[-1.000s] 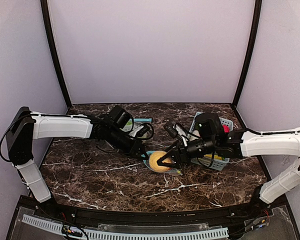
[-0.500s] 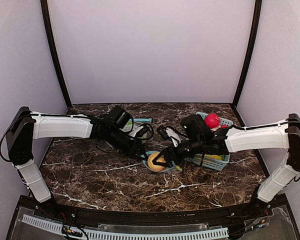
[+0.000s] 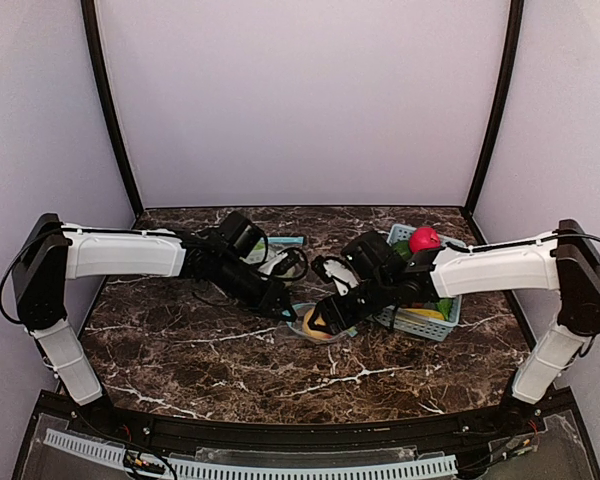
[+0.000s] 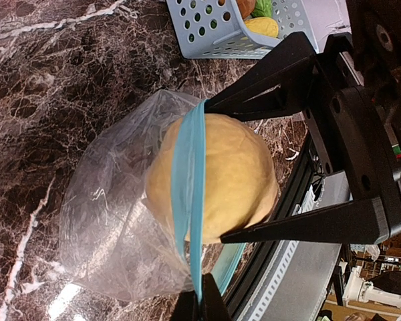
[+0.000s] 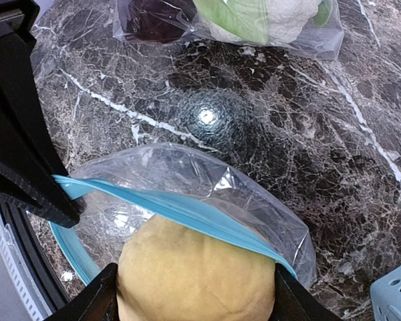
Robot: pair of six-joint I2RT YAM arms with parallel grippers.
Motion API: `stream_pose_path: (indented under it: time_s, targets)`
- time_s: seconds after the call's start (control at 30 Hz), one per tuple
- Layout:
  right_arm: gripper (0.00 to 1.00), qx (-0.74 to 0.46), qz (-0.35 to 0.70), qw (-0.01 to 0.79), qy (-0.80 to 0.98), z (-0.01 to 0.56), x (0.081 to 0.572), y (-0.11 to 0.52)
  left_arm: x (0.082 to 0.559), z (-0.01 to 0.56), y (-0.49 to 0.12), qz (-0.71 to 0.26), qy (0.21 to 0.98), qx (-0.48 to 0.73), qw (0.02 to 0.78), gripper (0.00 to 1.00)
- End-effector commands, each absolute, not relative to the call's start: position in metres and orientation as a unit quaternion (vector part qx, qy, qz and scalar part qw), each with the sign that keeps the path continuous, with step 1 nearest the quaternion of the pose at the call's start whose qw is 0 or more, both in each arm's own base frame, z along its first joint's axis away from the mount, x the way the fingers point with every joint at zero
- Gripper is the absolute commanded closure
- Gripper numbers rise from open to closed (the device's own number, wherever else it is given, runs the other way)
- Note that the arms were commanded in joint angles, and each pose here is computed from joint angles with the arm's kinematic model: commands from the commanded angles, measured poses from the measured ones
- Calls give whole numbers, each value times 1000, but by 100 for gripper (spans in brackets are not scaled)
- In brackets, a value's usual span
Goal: Place the food in the zip-top bag and seal the zipper
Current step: Place the fake fruit in the zipper food storage bag.
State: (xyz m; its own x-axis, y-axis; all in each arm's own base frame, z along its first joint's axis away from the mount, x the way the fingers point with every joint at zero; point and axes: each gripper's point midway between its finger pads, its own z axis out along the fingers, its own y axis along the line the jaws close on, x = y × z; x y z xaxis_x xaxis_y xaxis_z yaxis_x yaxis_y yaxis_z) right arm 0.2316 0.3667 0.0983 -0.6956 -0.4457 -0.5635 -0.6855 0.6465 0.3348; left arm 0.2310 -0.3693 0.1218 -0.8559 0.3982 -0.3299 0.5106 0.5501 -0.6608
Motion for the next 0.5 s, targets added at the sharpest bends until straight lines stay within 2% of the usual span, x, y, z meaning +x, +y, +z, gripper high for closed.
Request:
stream_pose_path:
  time_s: [0.0, 0.27, 0.47]
  targets:
    - [63, -323, 177, 205, 907, 77, 233, 345, 237, 148, -375, -411, 865, 271, 98, 99]
    - [62, -310, 78, 197, 927, 63, 241, 318, 242, 176, -378, -425, 854, 272, 130, 99]
    - [59, -311, 115, 202, 921, 73, 239, 332, 237, 170, -378, -437, 852, 265, 114, 99]
